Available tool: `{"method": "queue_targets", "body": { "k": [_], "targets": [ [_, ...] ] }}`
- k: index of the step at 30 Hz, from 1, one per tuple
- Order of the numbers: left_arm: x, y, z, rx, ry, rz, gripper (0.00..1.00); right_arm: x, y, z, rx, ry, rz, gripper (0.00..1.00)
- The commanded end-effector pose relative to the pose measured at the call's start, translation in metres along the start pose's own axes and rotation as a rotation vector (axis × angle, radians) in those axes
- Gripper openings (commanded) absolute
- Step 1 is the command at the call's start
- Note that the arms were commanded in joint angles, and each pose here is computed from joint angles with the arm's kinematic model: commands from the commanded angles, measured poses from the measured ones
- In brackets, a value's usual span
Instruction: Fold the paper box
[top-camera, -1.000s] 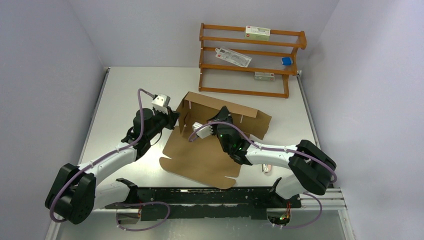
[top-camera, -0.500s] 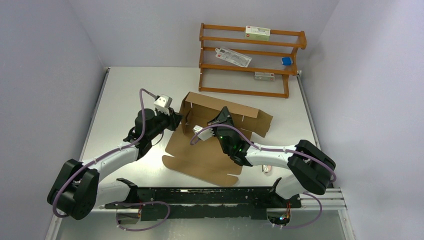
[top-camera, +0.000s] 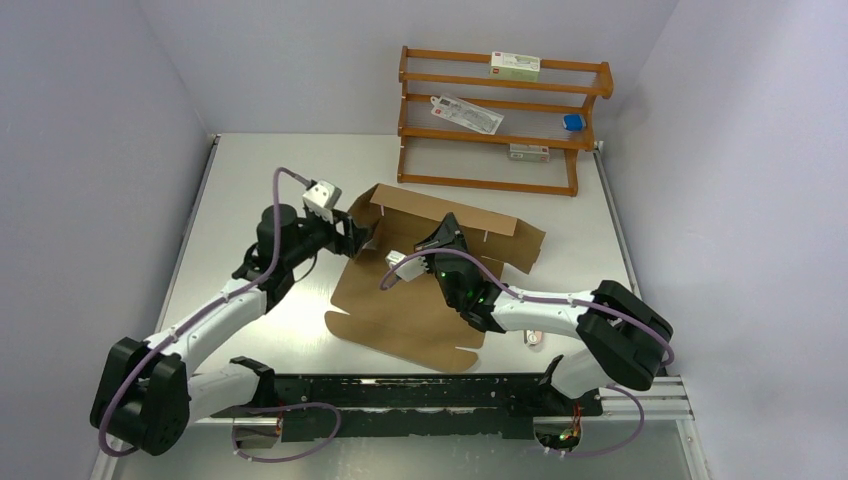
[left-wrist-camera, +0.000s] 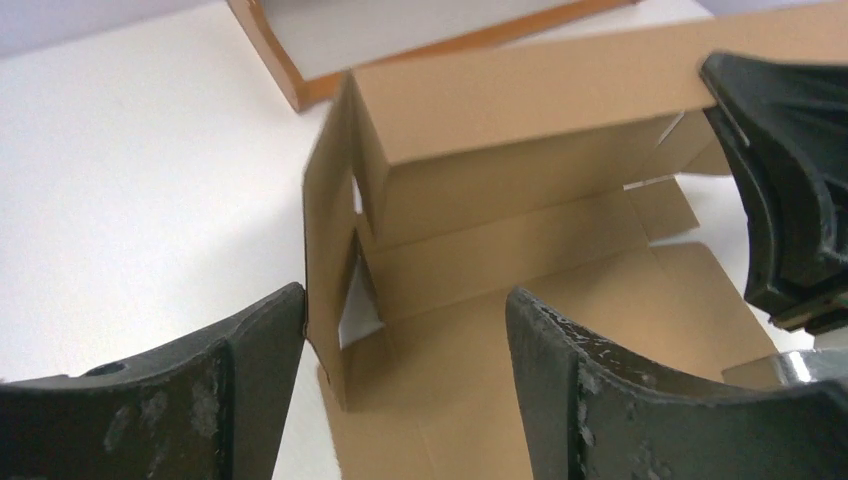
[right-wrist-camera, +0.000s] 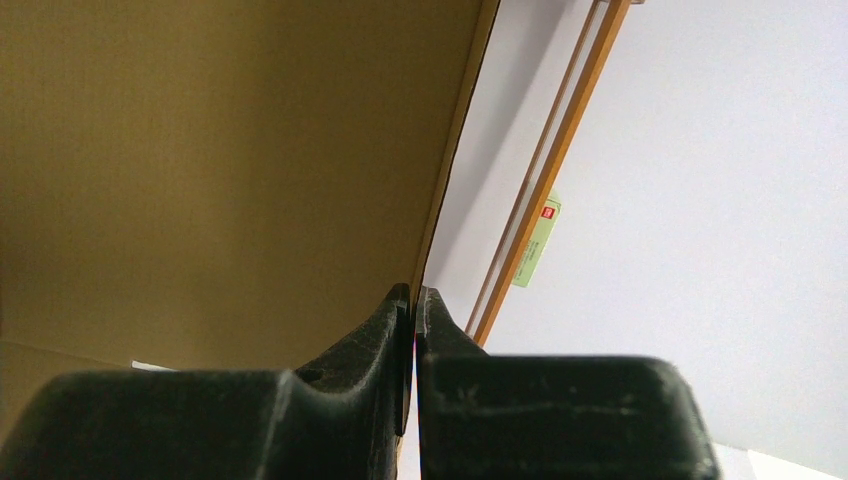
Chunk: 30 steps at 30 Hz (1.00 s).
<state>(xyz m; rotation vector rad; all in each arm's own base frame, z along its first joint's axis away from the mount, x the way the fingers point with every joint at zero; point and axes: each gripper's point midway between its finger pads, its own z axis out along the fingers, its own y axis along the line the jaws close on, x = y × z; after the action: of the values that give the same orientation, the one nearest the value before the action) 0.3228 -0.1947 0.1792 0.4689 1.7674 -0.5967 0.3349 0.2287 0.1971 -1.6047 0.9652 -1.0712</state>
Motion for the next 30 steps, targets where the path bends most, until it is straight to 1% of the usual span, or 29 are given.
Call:
{"method": "queue_targets", "body": {
  "k": [1, 3, 5, 8, 11, 12, 13, 16, 18, 23, 28, 30],
  "targets": [
    [-0.040, 0.012, -0.008, 0.067, -0.102, 0.031, 0.77, -0.004, 0.002, -0.001, -0.024, -0.023, -0.033, 0.07],
    [-0.054, 0.026, -0.012, 0.073, -0.152, 0.002, 0.78, -0.004, 0.002, -0.001, -0.024, -0.029, -0.024, 0.07],
    [-0.064, 0.037, -0.012, 0.055, -0.176, 0.011, 0.79, -0.004, 0.001, -0.001, -0.024, -0.030, -0.020, 0.07],
    [-0.070, 0.049, -0.009, 0.098, -0.175, -0.004, 0.77, -0.003, 0.000, -0.001, -0.024, -0.027, -0.019, 0.07],
    [-0.078, 0.067, -0.015, 0.124, -0.230, -0.043, 0.77, -0.004, -0.001, -0.002, -0.027, -0.034, -0.008, 0.07],
    [-0.080, 0.072, -0.015, 0.121, -0.244, -0.056, 0.78, -0.004, -0.001, -0.002, -0.026, -0.036, -0.005, 0.07],
    [-0.080, 0.086, -0.017, 0.098, -0.256, -0.074, 0.78, -0.004, -0.001, -0.003, -0.027, -0.036, -0.005, 0.07],
    [-0.079, 0.112, -0.016, 0.086, -0.263, -0.130, 0.77, -0.004, 0.002, -0.002, -0.034, -0.038, -0.005, 0.07],
    [-0.070, 0.130, -0.009, 0.070, -0.249, -0.178, 0.76, -0.005, 0.003, -0.002, -0.036, -0.040, -0.007, 0.07],
    [-0.048, 0.159, 0.019, 0.073, -0.176, -0.235, 0.72, -0.006, 0.002, -0.001, -0.035, -0.038, -0.012, 0.07],
    [-0.032, 0.171, 0.042, 0.124, -0.124, -0.271, 0.68, -0.007, 0.003, -0.001, -0.038, -0.040, -0.012, 0.07],
    [-0.023, 0.169, 0.050, 0.155, -0.095, -0.278, 0.68, -0.007, 0.003, 0.000, -0.038, -0.040, -0.012, 0.07]
  ]
}}
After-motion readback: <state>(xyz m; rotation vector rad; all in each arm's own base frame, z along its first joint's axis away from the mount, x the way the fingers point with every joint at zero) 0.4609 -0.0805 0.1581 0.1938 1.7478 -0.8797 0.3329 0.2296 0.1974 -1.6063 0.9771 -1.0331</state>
